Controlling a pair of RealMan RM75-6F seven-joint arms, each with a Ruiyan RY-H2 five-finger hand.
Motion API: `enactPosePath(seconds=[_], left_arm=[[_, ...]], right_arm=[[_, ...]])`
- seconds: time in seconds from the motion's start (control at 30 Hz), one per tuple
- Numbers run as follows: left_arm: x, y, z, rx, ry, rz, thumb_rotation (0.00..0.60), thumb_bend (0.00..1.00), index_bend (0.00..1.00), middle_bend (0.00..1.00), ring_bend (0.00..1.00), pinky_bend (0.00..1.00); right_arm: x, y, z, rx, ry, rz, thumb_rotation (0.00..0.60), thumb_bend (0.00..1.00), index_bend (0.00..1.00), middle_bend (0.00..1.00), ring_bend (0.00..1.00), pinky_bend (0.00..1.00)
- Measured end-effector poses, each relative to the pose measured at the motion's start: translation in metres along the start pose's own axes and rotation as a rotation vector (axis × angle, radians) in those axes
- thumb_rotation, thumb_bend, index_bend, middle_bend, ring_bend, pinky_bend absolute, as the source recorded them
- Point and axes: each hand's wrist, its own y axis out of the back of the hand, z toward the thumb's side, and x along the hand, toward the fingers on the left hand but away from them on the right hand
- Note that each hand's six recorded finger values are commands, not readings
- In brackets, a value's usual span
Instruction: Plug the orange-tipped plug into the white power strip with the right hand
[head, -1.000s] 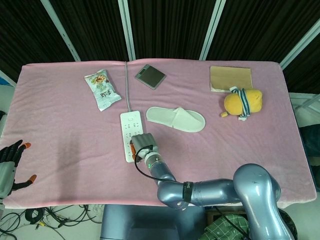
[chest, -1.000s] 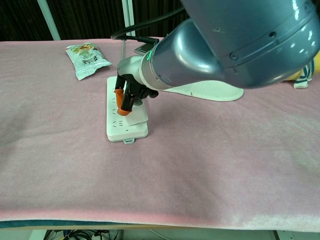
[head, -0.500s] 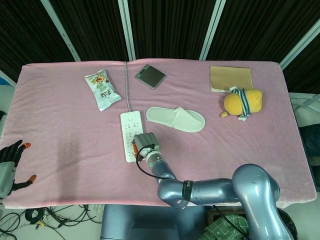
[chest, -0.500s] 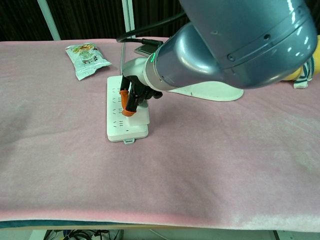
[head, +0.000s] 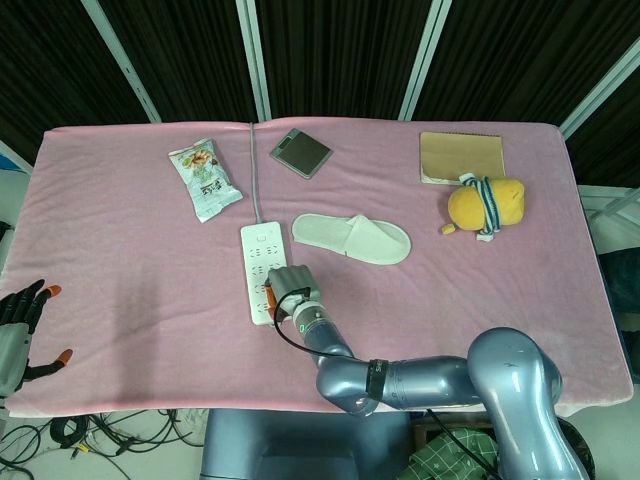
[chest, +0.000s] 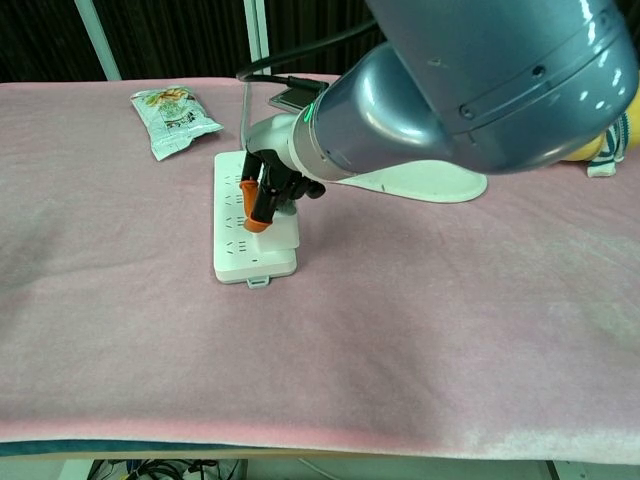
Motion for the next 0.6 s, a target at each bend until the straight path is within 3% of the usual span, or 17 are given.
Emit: enactPosePath(seconds=[0.27, 0.4, 0.43, 0.6], left_arm=[[0.000, 0.001, 0.000, 0.000, 0.002, 0.003, 0.600, 0.22, 0.10, 0.00, 0.00, 0.00], [0.000, 0.001, -0.001, 0.002, 0.004, 0.003, 0.600, 0.22, 0.10, 0.00, 0.00, 0.00], [0.000, 0.001, -0.001, 0.003, 0.003, 0.003, 0.600, 0.22, 0.10, 0.00, 0.00, 0.00], [-0.001, 0.001, -0.001, 0.009, 0.004, 0.008, 0.600, 0.22, 0.10, 0.00, 0.00, 0.00]], right_arm=[[0.012, 0.029, 0.000, -0.072, 0.031, -0.060, 0.600, 0.82, 1.00, 0.86, 0.89, 0.82], [0.025, 0.047, -0.005, -0.128, 0.052, -0.089, 0.600, 0.71, 0.97, 0.75, 0.81, 0.75], [0.030, 0.053, -0.009, -0.144, 0.059, -0.098, 0.600, 0.67, 0.93, 0.72, 0.78, 0.73], [0.055, 0.082, -0.035, -0.154, 0.072, -0.175, 0.600, 0.30, 0.40, 0.33, 0.43, 0.46]])
